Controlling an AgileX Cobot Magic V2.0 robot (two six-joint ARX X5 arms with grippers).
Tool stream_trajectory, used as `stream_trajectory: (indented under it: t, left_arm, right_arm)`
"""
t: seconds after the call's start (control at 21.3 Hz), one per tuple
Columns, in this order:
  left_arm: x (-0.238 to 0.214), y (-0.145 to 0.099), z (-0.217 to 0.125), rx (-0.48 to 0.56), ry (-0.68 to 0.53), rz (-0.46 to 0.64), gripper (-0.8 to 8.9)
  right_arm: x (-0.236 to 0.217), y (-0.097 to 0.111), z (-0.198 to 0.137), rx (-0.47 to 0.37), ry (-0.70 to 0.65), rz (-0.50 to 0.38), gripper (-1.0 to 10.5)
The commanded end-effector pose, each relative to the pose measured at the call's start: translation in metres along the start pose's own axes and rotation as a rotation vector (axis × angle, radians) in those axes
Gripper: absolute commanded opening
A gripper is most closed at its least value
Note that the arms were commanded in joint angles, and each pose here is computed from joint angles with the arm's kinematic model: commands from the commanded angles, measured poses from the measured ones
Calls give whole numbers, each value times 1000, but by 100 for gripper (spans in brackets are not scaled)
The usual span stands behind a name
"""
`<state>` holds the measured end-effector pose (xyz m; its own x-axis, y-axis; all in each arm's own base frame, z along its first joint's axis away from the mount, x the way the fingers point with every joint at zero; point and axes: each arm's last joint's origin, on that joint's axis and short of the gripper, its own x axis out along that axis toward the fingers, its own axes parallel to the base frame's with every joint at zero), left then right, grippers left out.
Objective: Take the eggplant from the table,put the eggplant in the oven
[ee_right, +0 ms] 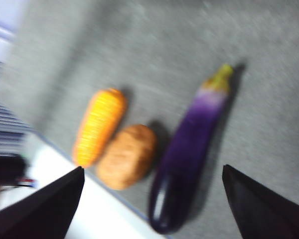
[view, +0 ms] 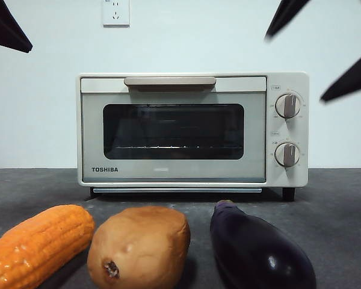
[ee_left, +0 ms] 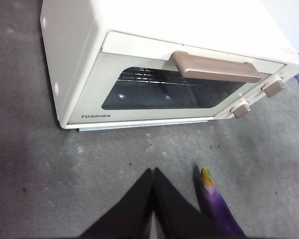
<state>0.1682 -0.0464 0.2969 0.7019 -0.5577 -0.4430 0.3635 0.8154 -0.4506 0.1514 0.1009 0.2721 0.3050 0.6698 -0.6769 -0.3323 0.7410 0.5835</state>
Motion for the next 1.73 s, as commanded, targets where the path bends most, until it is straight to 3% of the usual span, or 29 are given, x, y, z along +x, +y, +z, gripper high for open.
stream_trajectory:
  t: [0.05, 0.23, 0.61, 0.89, 1.41, 1.5, 1.73]
  left_arm:
    - [-1, -3, 6, 22, -21, -11, 4]
    - [-1, -3, 6, 22, -21, -11, 4]
    - [-1, -3, 6, 24, -14, -9, 4]
    - [-1, -3, 6, 27, -14, -9, 4]
    - [-1, -3, 6, 37, -13, -9, 4]
    - [-1, -3, 6, 38, -14, -10, 4]
    - [5, -13, 11, 65, 8, -50, 4]
  right_arm:
    - [17, 8, 1, 16, 28, -79, 445]
    - [47, 13, -2, 30, 121, -166, 445]
    - [116, 22, 0, -23, 252, -374, 444]
    - [151, 15, -6, -25, 303, -412, 431]
    - [155, 17, -9, -23, 308, -409, 135]
    - [145, 22, -6, -69, 330, -411, 133]
    - [90, 47, 7, -326, 400, -429, 133]
